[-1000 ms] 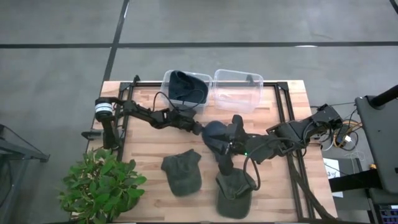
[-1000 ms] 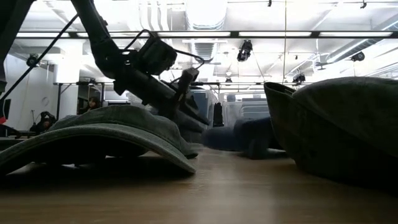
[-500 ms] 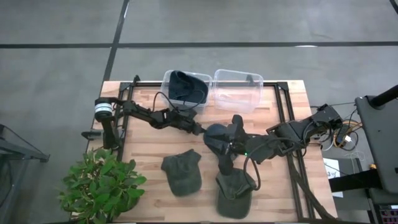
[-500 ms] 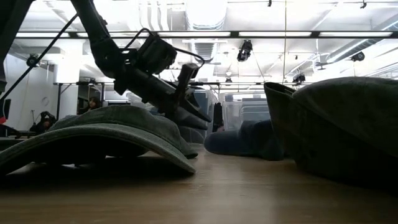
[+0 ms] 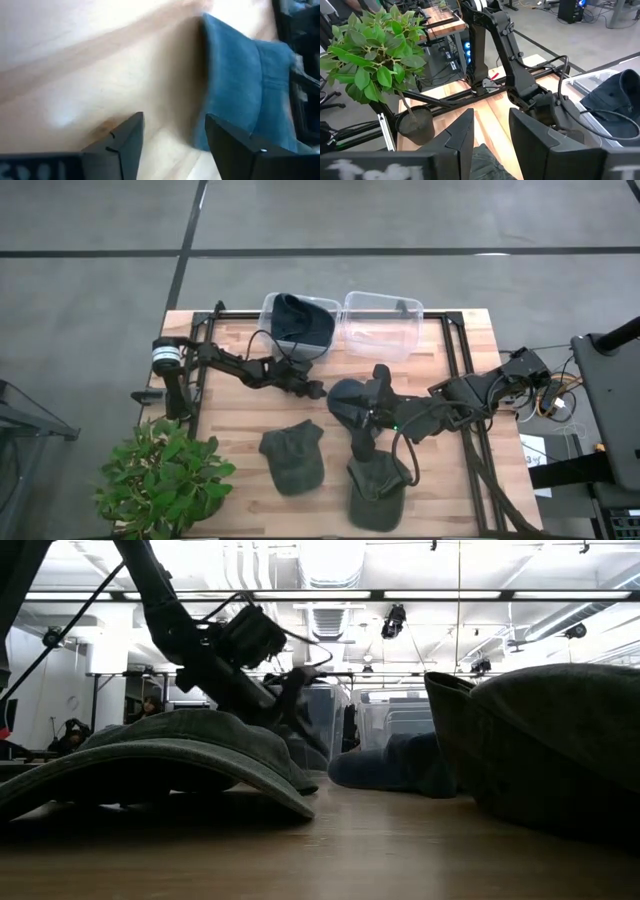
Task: Pick & Place hat
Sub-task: Put the blue cap into the left transparent bin
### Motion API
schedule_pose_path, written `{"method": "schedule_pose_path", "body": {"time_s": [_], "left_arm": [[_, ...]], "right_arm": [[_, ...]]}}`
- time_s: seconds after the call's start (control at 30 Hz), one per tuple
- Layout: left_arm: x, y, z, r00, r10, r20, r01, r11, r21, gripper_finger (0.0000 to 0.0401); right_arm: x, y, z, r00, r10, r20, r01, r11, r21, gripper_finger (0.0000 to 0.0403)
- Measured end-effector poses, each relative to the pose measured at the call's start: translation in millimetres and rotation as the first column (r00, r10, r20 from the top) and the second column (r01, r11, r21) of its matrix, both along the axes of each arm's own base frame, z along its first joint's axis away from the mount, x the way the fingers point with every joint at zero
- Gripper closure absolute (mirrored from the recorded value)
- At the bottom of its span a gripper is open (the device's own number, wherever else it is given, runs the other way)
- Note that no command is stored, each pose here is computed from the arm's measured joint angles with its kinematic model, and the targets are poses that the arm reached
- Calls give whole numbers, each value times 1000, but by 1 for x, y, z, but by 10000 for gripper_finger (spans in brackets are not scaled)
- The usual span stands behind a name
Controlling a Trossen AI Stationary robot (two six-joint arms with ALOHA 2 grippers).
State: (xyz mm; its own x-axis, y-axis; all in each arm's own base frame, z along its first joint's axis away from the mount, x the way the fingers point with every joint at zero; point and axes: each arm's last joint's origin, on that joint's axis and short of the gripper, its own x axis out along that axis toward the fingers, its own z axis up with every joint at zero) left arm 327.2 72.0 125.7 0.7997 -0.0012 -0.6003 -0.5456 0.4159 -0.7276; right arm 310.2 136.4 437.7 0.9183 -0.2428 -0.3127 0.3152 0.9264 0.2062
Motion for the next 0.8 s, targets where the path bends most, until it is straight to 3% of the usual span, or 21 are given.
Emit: {"method": "schedule_pose_path", "body": {"time_s": [0.2,0.8], "left_arm": [[4,0,3,997,-52,53,48,996,74,182],[21,-3,0,984,-54,173,50,998,26,194]], "right_arm": [[0,0,0,1000,-1,0,1,1000,3,285],[1,1,-6,1000,-8,-14,8,1000,14,284]]}}
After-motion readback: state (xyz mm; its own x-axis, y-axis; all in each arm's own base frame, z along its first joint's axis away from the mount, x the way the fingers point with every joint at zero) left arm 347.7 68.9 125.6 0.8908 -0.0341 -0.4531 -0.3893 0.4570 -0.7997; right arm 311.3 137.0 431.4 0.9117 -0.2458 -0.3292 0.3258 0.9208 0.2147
